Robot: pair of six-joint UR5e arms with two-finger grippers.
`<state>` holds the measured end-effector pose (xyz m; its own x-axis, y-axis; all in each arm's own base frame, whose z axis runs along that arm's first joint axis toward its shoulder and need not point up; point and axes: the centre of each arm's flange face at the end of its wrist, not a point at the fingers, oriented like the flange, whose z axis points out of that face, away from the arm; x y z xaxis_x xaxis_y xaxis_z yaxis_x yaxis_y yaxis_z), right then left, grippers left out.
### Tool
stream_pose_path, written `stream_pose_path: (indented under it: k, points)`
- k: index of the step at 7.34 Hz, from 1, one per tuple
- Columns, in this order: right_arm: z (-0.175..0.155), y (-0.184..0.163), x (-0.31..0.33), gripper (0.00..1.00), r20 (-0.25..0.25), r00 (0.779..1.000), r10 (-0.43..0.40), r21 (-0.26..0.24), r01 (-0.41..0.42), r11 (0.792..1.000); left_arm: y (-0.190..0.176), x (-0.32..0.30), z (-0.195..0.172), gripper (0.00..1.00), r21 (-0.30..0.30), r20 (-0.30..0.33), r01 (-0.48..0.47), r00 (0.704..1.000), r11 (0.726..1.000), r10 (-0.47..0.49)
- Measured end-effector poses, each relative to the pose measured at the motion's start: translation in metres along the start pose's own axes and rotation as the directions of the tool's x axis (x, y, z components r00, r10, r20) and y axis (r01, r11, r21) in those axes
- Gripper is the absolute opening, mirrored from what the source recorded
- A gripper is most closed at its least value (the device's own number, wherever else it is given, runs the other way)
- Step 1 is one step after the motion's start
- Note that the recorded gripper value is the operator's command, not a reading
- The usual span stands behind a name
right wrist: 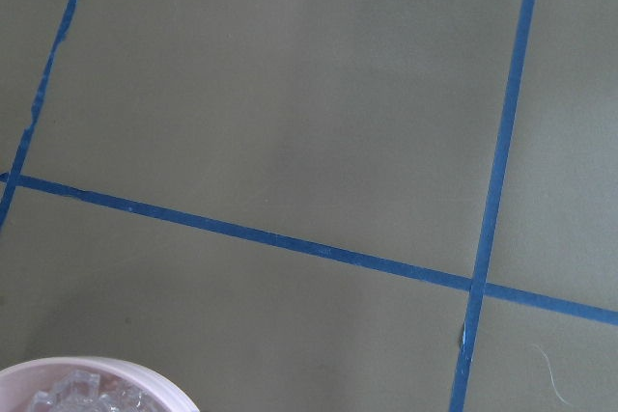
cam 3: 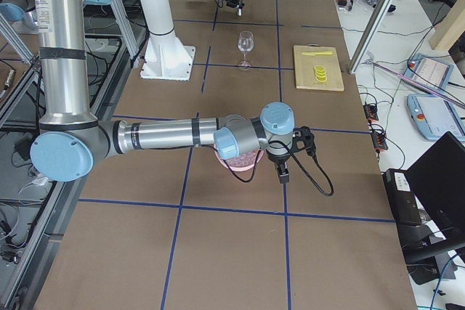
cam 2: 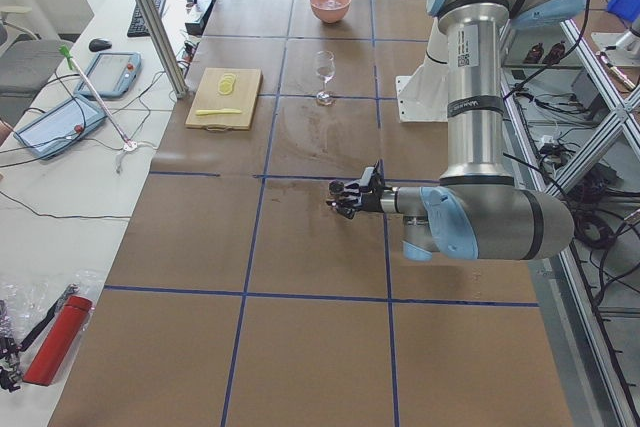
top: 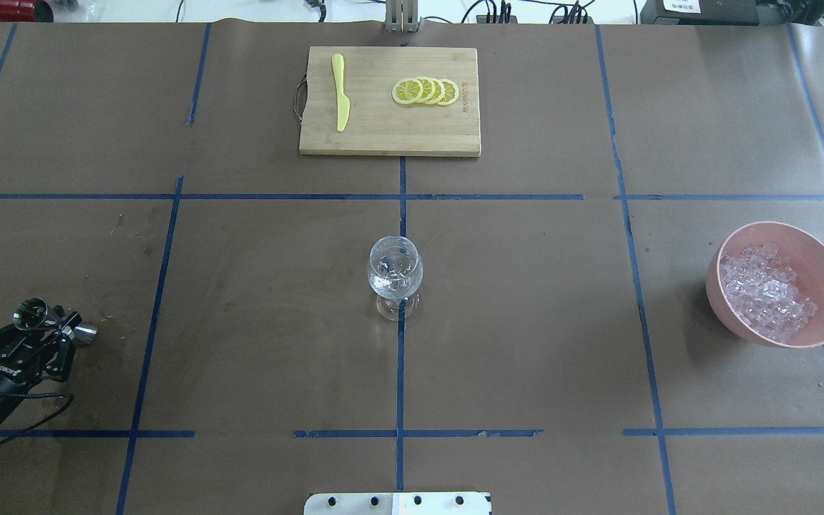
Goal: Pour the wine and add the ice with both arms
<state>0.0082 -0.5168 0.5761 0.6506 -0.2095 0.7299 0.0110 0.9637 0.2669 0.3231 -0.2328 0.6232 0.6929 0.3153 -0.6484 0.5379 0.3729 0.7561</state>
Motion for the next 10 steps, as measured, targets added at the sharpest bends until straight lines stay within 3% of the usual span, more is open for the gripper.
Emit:
stream_pose_path:
  k: [1, 6, 8, 10]
  points:
    - [0.001, 0.0, 0.0, 1.0, 0.0, 1.0, 0.001, -0.002, -0.001, 1.0, 0.0, 0.001, 0.0, 0.0, 0.0, -0.002, 0.001, 1.0, 1.0, -0.001]
    - [0.002, 0.0, 0.0, 1.0, 0.0, 1.0, 0.0, -0.005, 0.0, 1.0, -0.013, 0.022, 0.0, 0.0, 0.02, -0.035, 0.018, 0.999, 1.0, -0.018]
    - [0.003, 0.0, -0.001, 1.0, 0.0, 1.0, -0.004, -0.006, 0.004, 1.0, -0.027, 0.075, 0.014, 0.0, 0.062, -0.083, 0.009, 0.997, 0.998, -0.004]
    - [0.004, -0.001, -0.003, 1.0, 0.001, 1.0, -0.008, -0.008, 0.008, 1.0, -0.053, 0.122, 0.018, 0.0, 0.08, -0.155, 0.058, 0.987, 0.995, -0.045]
